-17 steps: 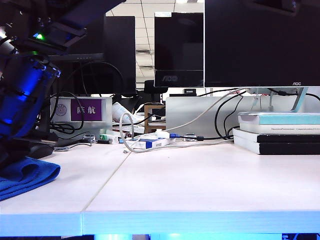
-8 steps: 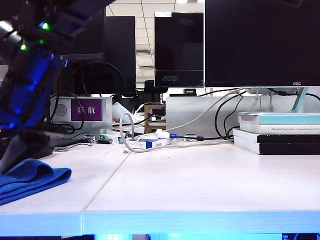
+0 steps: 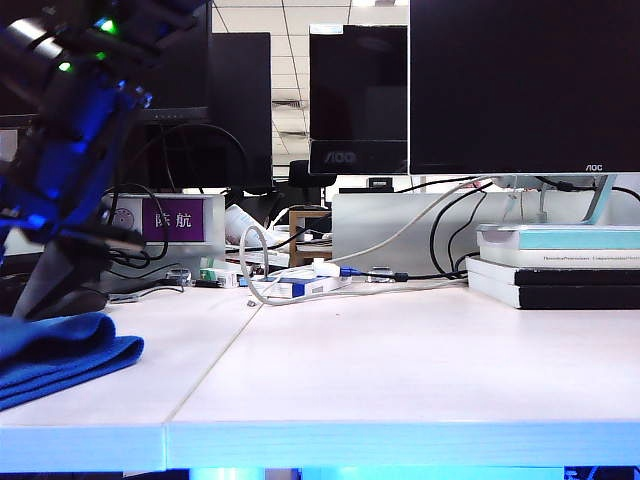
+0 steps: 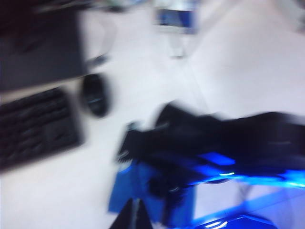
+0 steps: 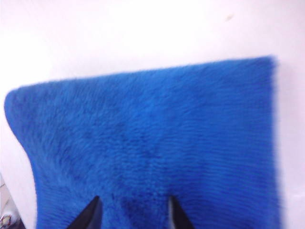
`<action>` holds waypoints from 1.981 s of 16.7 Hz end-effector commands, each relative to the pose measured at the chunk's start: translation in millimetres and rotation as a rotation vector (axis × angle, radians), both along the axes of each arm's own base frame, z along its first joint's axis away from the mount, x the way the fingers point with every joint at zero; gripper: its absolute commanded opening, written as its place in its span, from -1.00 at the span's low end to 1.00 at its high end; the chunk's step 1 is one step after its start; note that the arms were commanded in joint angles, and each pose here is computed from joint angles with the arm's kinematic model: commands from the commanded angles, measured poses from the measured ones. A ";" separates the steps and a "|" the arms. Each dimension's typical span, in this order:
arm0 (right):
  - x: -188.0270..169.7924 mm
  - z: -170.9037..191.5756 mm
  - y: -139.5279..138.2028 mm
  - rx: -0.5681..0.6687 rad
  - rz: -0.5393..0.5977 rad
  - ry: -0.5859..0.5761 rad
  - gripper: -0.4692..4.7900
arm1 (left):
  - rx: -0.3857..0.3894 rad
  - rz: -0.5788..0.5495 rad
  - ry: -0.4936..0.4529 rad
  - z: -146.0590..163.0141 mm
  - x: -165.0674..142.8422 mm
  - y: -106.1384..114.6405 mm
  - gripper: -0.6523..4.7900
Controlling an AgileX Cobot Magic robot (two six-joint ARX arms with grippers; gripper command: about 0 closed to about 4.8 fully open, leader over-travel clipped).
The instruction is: Wipe the table from right to left using the rag.
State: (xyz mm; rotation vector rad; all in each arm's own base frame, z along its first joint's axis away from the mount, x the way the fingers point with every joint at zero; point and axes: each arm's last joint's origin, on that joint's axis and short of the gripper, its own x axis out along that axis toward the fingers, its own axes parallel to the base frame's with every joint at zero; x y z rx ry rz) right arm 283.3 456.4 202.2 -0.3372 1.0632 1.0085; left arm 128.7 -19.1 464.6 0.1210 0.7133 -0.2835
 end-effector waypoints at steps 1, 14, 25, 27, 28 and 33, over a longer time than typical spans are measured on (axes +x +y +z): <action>2.7 14.6 -4.8 0.025 -0.008 -0.015 -0.03 | -0.073 0.059 0.015 -3.9 3.7 11.9 -0.78; 2.8 17.5 -15.0 -0.034 -0.019 0.023 0.04 | -0.346 0.125 0.204 -118.2 53.3 61.1 -0.78; 2.6 17.3 -15.7 -0.040 -0.019 0.027 0.03 | -0.515 0.038 0.387 -217.0 78.3 73.5 -0.78; 2.6 17.3 -15.7 -0.039 -0.019 0.027 0.03 | -0.518 0.029 0.417 -225.7 82.9 74.9 -0.78; 2.6 17.3 -15.7 -0.040 -0.018 0.027 0.03 | -0.522 0.031 0.429 -228.3 84.6 75.6 -0.78; 2.3 16.8 -16.1 -0.050 0.021 0.009 0.03 | -0.519 -0.002 0.485 -246.6 96.7 77.4 -0.78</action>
